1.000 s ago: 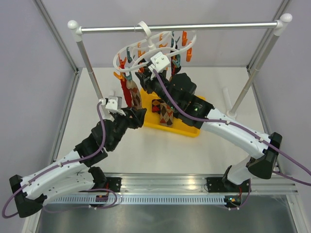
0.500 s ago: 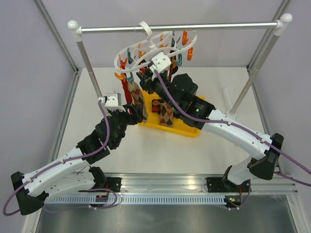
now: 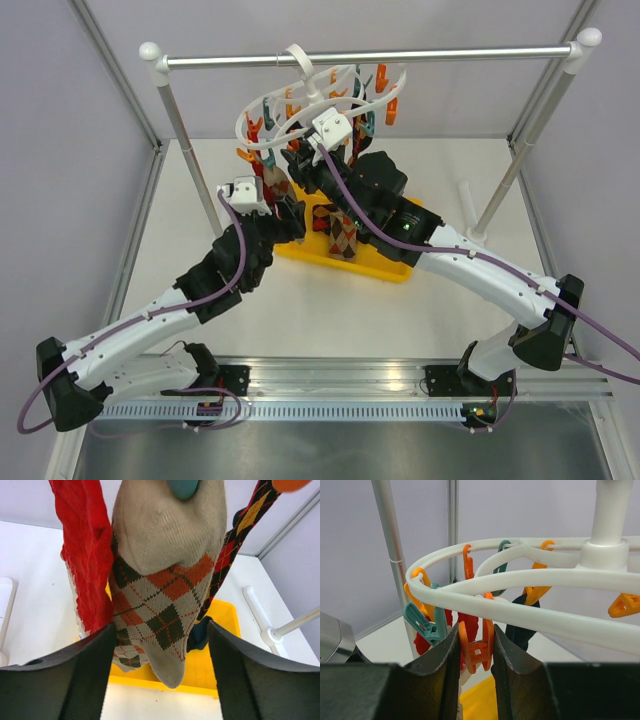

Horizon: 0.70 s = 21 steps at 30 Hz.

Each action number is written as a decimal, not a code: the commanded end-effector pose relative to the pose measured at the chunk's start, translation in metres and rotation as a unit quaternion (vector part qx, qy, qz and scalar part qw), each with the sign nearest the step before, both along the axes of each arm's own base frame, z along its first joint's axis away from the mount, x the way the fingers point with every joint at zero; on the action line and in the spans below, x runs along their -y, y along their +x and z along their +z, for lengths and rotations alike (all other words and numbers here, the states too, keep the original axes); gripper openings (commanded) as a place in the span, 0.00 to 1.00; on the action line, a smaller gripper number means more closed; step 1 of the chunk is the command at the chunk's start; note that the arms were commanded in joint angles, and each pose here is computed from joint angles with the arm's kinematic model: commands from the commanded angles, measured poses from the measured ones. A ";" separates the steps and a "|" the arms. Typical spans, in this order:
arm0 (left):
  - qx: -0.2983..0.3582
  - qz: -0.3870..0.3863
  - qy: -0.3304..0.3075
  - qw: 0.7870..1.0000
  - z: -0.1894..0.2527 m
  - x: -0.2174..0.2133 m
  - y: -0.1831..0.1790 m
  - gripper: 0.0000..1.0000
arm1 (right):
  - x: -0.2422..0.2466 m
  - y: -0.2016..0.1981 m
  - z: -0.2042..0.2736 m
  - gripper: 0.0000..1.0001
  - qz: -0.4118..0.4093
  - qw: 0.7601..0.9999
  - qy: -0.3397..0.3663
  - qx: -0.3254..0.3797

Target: Remove the socks clipped to the hanger

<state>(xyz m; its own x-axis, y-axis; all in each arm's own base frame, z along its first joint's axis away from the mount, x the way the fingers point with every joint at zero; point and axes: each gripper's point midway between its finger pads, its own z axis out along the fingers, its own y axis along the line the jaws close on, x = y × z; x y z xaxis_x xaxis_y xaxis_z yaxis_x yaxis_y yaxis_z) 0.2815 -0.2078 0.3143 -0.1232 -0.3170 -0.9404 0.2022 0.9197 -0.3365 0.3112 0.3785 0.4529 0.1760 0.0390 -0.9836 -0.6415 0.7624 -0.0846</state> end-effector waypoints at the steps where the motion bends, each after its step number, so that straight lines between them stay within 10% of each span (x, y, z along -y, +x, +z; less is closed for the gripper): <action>1: 0.020 0.014 -0.034 0.999 0.028 0.000 0.007 0.72 | 0.008 -0.006 0.015 0.08 0.001 1.000 0.012 0.008; 21: 0.013 0.035 0.004 0.999 0.018 -0.001 0.020 0.02 | 0.011 -0.012 0.009 0.26 0.011 1.000 0.007 0.001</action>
